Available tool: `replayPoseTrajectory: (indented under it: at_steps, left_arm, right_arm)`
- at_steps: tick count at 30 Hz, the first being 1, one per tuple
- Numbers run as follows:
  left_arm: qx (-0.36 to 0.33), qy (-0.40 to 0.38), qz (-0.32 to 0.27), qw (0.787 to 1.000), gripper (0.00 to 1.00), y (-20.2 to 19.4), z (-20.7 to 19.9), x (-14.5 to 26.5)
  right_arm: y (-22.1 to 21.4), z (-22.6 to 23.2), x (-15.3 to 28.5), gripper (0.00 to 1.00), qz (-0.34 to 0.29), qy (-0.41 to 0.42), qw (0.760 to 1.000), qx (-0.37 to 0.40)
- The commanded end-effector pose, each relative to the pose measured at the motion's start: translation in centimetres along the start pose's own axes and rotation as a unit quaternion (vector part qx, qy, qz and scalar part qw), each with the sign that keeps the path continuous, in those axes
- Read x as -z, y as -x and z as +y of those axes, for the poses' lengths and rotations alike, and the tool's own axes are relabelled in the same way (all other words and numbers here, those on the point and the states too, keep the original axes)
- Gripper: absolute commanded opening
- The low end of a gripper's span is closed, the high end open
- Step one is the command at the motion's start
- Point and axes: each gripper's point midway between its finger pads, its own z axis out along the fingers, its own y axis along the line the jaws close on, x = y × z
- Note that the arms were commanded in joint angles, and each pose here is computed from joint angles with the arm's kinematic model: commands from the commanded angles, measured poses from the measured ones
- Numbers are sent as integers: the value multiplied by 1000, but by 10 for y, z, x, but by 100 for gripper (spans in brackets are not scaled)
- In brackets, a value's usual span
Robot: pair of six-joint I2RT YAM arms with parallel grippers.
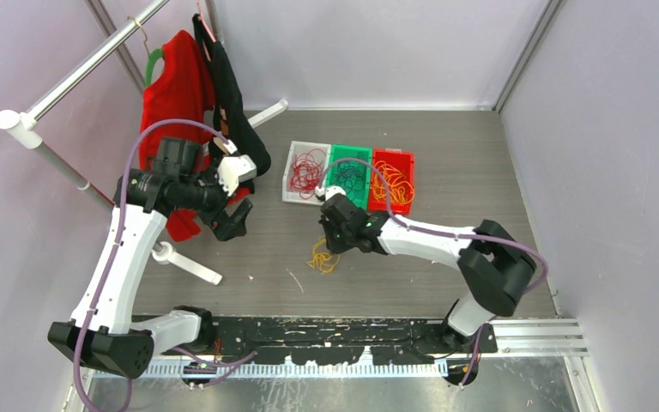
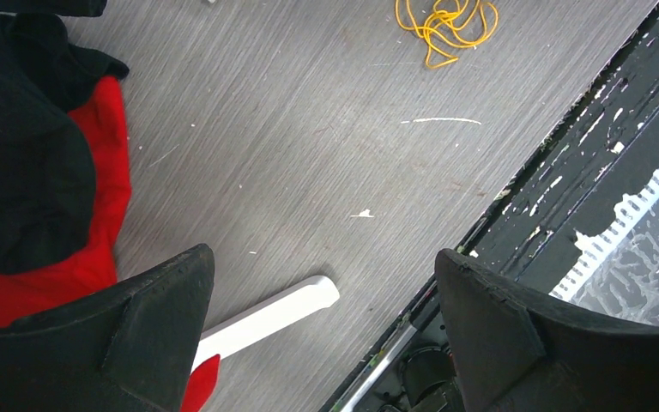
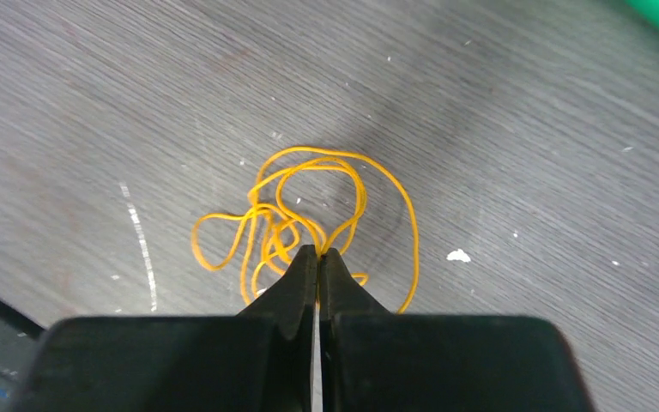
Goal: Untangle the cables
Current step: Pick up the cable at the center of the board.
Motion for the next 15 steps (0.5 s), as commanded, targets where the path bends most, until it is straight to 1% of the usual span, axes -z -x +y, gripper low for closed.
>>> replayPoseTrajectory:
  at_steps: [1,6,10,15]
  left_arm:
    - [-13,8,-31,999,99,13,3,4]
    - [-15,10,-34,999,99,14,3,5]
    - [-18,15,-35,999,99,13,3,7]
    - [-18,17,-37,999,99,14,3,8]
  right_arm:
    - [53,1,48,1,-92,11,995,-33]
    - [87,-15,92,1,-145,23,987,-72]
    - [119,-40,130,1,-196,25,974,-109]
    - [155,-85,162,1,-244,-15,960,-132]
